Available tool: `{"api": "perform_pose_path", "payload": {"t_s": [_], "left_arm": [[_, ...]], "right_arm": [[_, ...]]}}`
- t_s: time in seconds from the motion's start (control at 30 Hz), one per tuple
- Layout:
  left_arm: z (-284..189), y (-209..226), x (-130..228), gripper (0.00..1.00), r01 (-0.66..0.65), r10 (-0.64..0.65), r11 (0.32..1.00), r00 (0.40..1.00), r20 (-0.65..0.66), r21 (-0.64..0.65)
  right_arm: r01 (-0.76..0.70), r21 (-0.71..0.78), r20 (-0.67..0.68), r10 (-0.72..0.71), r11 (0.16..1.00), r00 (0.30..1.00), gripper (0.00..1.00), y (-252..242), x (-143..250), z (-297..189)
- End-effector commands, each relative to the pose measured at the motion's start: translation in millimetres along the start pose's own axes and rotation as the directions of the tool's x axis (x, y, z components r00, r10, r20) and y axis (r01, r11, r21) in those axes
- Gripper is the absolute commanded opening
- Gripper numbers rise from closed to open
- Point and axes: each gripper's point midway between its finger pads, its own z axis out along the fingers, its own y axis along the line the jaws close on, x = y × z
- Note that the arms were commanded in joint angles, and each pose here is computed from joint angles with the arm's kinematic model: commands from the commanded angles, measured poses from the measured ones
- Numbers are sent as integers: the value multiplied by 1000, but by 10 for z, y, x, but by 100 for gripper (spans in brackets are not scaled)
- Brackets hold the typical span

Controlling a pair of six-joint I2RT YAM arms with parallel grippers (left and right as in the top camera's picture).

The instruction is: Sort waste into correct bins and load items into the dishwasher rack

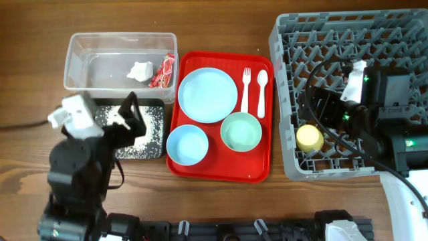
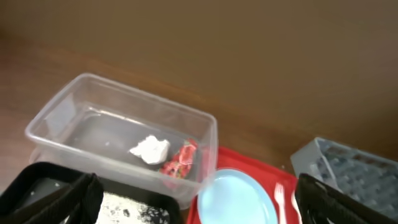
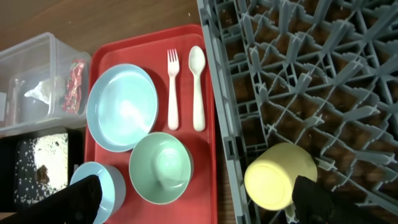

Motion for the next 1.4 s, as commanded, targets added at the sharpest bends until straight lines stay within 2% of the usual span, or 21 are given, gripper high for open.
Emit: {"api": "perform_pose_path", "payload": {"t_s": [0.0, 0.17, 0.37, 0.63, 1.27, 1.37], "left_arm": [[-149, 252, 154, 100, 27, -26, 1000, 994, 102, -11], [-192, 495, 478, 100, 45, -41, 999, 984, 173, -22], [-14, 569, 834, 100, 39, -55, 997, 966, 252, 70], [301, 724, 1289, 100, 46, -61, 996, 973, 224, 73], [316, 743, 1348, 100, 46, -58, 997, 978, 200, 64], [317, 743, 1349, 100, 46, -58, 997, 978, 200, 64]], "right_arm": [[-2, -10, 3, 2, 1000, 1000, 100, 20, -21, -8], [-2, -10, 3, 2, 1000, 1000, 100, 20, -21, -8], [-2, -10, 3, 2, 1000, 1000, 100, 20, -21, -8], [-2, -10, 3, 2, 1000, 1000, 100, 20, -21, -8], [-1, -5, 6, 1, 1000, 1000, 100, 11, -26, -8], [-75, -41, 95, 79, 996, 992, 100, 85, -251, -21]]}}
